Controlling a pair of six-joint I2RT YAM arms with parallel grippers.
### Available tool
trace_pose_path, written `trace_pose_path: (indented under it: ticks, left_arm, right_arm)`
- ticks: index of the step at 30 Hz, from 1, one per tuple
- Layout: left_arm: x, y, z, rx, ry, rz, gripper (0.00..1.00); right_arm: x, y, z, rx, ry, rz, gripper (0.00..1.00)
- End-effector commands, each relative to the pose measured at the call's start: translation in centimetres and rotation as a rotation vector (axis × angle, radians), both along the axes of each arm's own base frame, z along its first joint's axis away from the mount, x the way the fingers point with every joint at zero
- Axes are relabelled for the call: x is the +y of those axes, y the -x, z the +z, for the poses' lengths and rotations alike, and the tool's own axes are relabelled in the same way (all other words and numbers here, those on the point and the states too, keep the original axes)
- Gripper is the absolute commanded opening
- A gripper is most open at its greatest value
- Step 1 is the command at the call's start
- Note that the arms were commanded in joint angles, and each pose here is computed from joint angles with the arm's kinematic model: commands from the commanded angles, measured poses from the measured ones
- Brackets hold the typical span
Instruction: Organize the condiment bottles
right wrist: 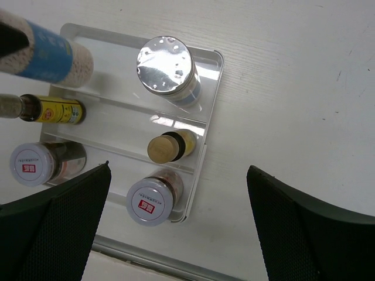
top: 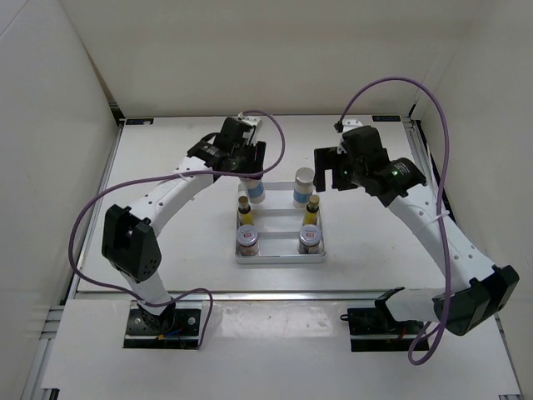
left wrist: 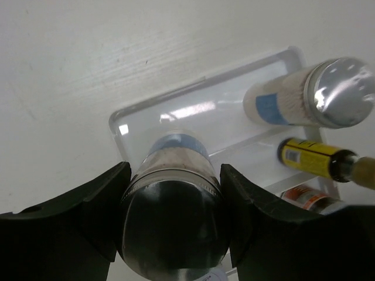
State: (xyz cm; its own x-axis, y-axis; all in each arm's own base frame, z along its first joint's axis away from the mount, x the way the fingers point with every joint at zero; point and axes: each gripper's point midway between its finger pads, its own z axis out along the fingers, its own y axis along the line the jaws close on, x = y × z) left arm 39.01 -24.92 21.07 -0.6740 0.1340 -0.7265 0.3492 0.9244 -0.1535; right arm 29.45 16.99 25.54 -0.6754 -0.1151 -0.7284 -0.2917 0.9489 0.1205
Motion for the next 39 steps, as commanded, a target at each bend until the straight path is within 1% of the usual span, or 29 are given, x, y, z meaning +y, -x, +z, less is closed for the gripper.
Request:
trace_pose_path:
  ticks: [1,4,7,9,12,13,15,16,19,21,22,25,27,29,30,31,33,34,35,36,37,38,39]
  left_arm:
    - [-0.1,0.6,-0.2,-0.013,0.003,0.018,0.11]
    - [-0.3,1.1,-1.8,0.009,-0.004,0.015,0.11]
    - [-0.3,0.8,-3.8,0.025,-0.022,0.021,0.11]
    - [0.3,0.7,-4.8,0.031,-0.053,0.044,0.14]
    - [0.3,0.3,-5.5,0.024,-0.082,0.062,0.28]
    - [0.3,0.3,-6.1,0.035,-0.091,0.062,0.35]
    - [0.4,0.1,-6.9,0.043,-0.113,0.061,0.41]
    - [0.2,-0.2,-7.0,0.045,-0.114,0.061,0.5]
    - [-0.1,-1.0,-6.7,0.031,-0.112,0.068,0.61]
    - [-0.2,-1.4,-6.3,0.017,-0.118,0.069,0.77]
    - [-0.1,-1.8,-5.8,0.01,-0.128,0.082,1.0]
    - [1.1,-2.4,-3.6,-0.026,-0.166,0.136,1.0]
    - [1.8,-3.3,0.5,-0.119,-0.157,0.184,1.0]
    - [3.0,-3.3,6.3,-0.243,-0.132,0.208,1.0]
    - [3.5,-3.1,8.3,-0.286,-0.125,0.215,1.0]
    - [4.8,-2.3,11.7,-0.356,-0.107,0.242,1.0]
    - [6.5,-1.2,14.8,-0.43,-0.122,0.251,1.0]
    - [8.2,0.3,18.0,-0.508,-0.093,0.29,1.0]
    - [9.3,0.9,18.8,-0.539,-0.088,0.307,1.0]
    - [10.3,1.5,17.2,-0.524,-0.113,0.309,1.0]
    - [12.0,3.0,19.1,-0.588,-0.077,0.342,1.0]
    - [13.5,3.4,18.5,-0.59,-0.083,0.371,1.0]
    - [14.3,3.9,15.4,-0.547,-0.13,0.359,1.0]
  right_arm:
    - [-0.9,0.5,0.9,-0.025,0.002,-0.022,1.0]
    - [-1.2,0.6,0.8,-0.028,0.007,-0.029,1.0]
    - [-1.3,0.8,0.7,-0.028,0.007,-0.029,1.0]
    - [-1.5,1.1,0.8,-0.028,0.007,-0.029,1.0]
    - [-1.5,1.3,0.7,-0.02,0.012,-0.029,1.0]
    - [-1.6,1.4,1.0,-0.028,0.007,-0.029,1.0]
    - [-1.6,1.5,0.6,-0.018,0.006,-0.035,1.0]
    - [-1.6,1.5,0.6,-0.018,0.006,-0.035,1.0]
    - [-1.5,1.6,0.6,-0.014,-0.001,-0.027,1.0]
    - [-1.6,1.7,0.5,-0.006,0.004,-0.027,1.0]
    - [-1.6,1.7,0.5,-0.006,0.004,-0.027,1.0]
    - [-2.1,1.5,0.7,-0.013,0.012,-0.047,1.0]
    - [-2.5,1.3,0.7,-0.008,0.028,-0.074,1.0]
    - [-3.2,1.0,0.6,-0.014,0.062,-0.108,1.0]
    - [-3.3,0.6,0.7,-0.019,0.07,-0.118,1.0]
    - [-3.5,0.7,0.6,-0.014,0.082,-0.125,1.0]
    - [-3.8,0.3,0.3,-0.005,0.107,-0.14,1.0]
    - [-3.8,0.4,0.7,-0.008,0.104,-0.14,1.0]
    - [-3.9,0.2,1.1,-0.02,0.104,-0.147,1.0]
    - [-3.9,0.2,1.1,-0.02,0.104,-0.147,1.0]
    - [-3.9,0.2,1.1,-0.02,0.104,-0.147,1.0]
    - [-4.0,0.3,1.4,-0.029,0.098,-0.148,1.0]
    - [-4.1,0.6,1.1,-0.022,0.094,-0.155,1.0]
